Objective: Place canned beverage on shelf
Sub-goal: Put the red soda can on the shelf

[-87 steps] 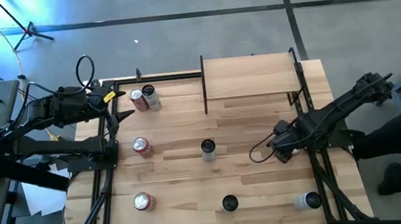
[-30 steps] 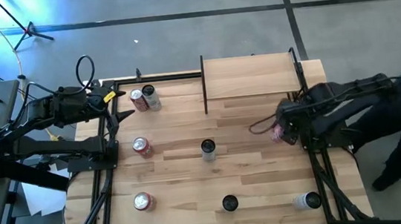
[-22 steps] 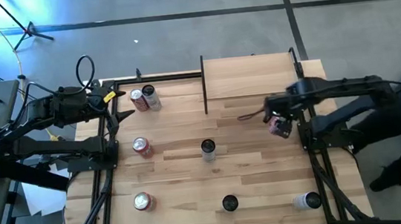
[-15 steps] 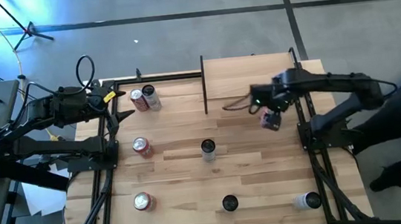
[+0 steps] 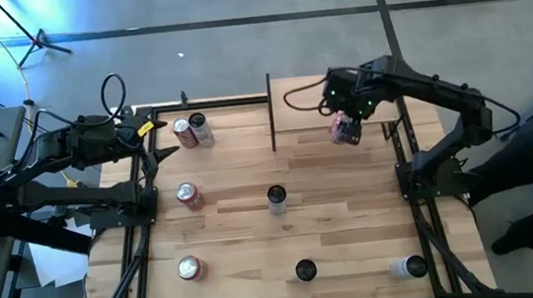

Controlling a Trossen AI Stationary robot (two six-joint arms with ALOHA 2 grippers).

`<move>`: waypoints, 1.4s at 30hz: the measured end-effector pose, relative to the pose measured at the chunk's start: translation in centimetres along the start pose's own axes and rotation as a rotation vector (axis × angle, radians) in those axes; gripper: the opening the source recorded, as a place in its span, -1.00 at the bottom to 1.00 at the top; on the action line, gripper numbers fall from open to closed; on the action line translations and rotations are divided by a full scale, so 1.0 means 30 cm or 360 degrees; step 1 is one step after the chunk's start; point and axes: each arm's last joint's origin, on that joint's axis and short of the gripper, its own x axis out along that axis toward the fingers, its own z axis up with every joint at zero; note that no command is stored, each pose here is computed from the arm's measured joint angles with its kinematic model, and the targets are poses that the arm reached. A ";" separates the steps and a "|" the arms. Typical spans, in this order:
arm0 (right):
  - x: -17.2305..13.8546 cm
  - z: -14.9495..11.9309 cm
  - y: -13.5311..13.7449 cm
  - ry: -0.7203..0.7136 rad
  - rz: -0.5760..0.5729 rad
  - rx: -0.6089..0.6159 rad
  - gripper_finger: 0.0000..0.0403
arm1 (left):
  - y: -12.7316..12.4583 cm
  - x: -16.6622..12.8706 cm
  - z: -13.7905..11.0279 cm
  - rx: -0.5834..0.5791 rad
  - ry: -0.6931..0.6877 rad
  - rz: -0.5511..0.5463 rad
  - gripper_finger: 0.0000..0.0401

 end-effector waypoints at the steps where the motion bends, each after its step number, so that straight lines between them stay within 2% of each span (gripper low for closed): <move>1: -0.003 0.000 -0.010 -0.0006 -0.0003 -0.0004 0.35 | 0.000 0.000 0.000 0.0000 0.0000 0.0000 0.67; 7: -0.005 -0.001 -0.033 -0.0011 -0.0003 0.0007 0.36 | 0.000 0.000 0.000 0.0000 0.0000 0.0000 0.67; 12: -0.002 -0.002 -0.036 -0.0003 -0.0032 -0.0097 0.36 | 0.000 0.000 0.000 0.0000 0.0001 0.0000 0.67; 28: -0.023 -0.028 -0.063 -0.0035 -0.0057 -0.0144 0.36 | 0.000 0.000 0.000 0.0000 0.0000 0.0000 0.67; 31: -0.050 -0.047 -0.083 -0.0089 -0.0268 -0.0089 0.36 | 0.000 0.000 0.000 0.0000 0.0001 0.0000 0.67; 33: -0.065 -0.065 -0.091 -0.0096 -0.0332 -0.0070 0.36 | 0.000 0.000 0.000 0.0000 -0.0001 0.0000 0.67; 37: -0.077 -0.076 -0.081 -0.0133 -0.0212 -0.0050 0.36 | 0.000 0.000 0.000 0.0000 0.0000 0.0001 0.67; 42: -0.072 -0.074 -0.086 -0.0104 -0.0248 -0.0083 0.36 | 0.000 0.000 0.000 0.0000 0.0000 0.0001 0.67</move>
